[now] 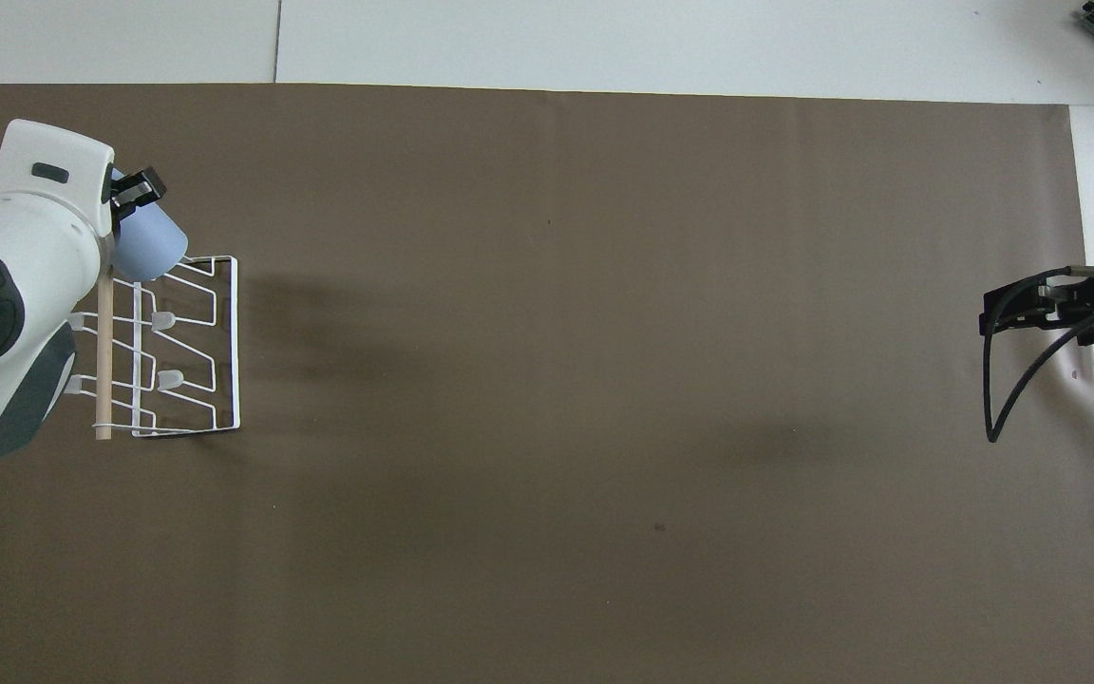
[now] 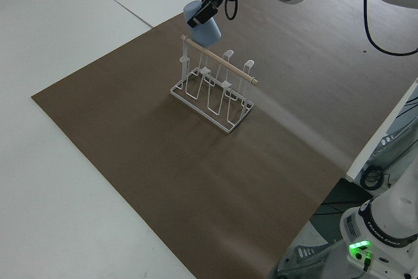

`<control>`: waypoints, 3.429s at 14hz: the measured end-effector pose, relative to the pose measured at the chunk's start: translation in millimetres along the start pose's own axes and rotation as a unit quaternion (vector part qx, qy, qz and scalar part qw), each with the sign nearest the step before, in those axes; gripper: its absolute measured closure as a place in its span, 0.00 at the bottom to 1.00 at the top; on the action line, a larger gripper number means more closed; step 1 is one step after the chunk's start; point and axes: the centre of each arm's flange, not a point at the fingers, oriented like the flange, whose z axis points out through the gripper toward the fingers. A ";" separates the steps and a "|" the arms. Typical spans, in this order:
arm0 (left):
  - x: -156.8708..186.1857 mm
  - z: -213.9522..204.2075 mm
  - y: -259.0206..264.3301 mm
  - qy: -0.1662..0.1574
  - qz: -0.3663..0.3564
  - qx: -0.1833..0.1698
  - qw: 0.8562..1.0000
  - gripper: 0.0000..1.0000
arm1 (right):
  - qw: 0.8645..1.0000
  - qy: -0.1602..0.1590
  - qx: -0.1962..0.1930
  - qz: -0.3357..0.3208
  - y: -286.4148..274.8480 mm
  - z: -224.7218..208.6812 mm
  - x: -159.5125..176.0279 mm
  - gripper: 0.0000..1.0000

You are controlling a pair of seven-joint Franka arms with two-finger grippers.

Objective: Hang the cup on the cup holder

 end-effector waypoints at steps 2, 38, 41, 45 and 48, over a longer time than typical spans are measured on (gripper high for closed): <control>-3.8 2.8 -0.4 -0.003 0.001 0.001 1.000 0.27 | 1.000 0.013 0.001 -0.002 -1.4 -13.5 -4.9 0.00; 45.4 -97.3 -5.7 -0.168 0.139 -0.026 0.976 0.00 | 0.999 0.039 0.002 -0.001 0.2 -55.6 -16.4 0.00; 44.3 -123.9 -18.0 -0.213 0.204 -0.033 0.955 0.00 | 0.999 0.039 0.002 -0.001 0.2 -55.6 -16.4 0.00; 44.9 -152.6 -19.4 -0.258 0.227 -0.049 0.938 0.00 | 0.999 0.039 0.002 -0.001 0.2 -55.6 -16.4 0.00; 48.5 -146.6 -39.0 -0.291 0.217 -0.071 0.929 0.00 | 0.999 0.039 0.002 -0.001 0.2 -55.6 -16.4 0.00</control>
